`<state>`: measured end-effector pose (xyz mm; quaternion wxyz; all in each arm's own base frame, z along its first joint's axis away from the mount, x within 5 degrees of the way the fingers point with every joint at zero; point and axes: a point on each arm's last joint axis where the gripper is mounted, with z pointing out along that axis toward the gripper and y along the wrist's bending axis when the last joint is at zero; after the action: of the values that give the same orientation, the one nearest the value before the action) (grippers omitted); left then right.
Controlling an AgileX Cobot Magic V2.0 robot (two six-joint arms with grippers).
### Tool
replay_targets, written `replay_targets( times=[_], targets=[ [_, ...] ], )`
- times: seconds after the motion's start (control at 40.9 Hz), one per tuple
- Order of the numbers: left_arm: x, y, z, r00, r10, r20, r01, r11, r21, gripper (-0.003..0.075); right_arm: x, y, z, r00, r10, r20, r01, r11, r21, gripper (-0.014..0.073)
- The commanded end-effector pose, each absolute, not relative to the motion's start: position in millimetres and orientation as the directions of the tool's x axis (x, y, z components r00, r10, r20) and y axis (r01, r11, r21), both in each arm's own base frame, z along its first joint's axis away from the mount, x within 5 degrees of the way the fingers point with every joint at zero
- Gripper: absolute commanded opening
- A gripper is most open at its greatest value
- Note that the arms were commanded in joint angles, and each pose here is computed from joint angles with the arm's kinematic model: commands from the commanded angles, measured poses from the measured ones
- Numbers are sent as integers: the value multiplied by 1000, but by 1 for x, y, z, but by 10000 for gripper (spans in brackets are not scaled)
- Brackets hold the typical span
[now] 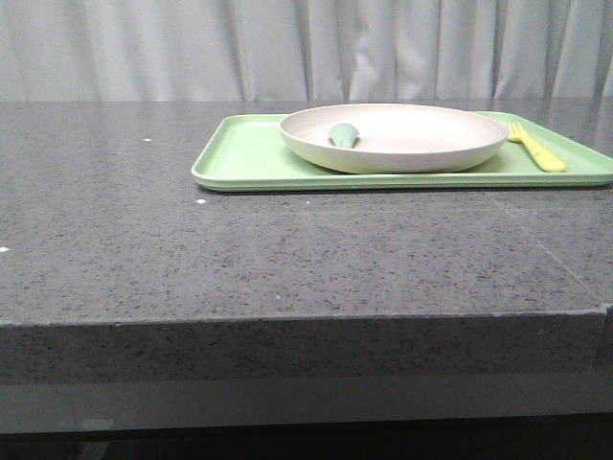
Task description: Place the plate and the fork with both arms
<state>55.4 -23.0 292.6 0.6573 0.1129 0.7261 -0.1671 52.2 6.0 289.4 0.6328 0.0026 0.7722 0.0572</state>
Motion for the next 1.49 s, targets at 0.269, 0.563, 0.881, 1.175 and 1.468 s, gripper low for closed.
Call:
replay_targets(
  times=[0.269, 0.563, 0.881, 1.175, 1.468],
  targets=[
    [55, -24, 308, -27, -87, -996, 402, 911, -91, -18, 53, 5, 305, -99, 66, -993, -66, 995, 72, -113],
    [55, -24, 308, -24, -82, -996, 401, 912, -84, -18, 53, 5, 305, -99, 66, -993, -66, 995, 72, -115],
    [54, -26, 310, 16, -43, -999, 425, 905, -32, -18, 53, 5, 305, -99, 66, -993, -66, 995, 72, -116],
    [56, -20, 294, 12, -41, -999, 336, 941, -35, -18, 53, 5, 305, -99, 66, -993, -66, 995, 72, -116],
    [48, -6, 252, 60, -42, -997, 120, 992, -35, -18, 53, 5, 305, -99, 66, -993, -66, 995, 72, -116]
  ],
)
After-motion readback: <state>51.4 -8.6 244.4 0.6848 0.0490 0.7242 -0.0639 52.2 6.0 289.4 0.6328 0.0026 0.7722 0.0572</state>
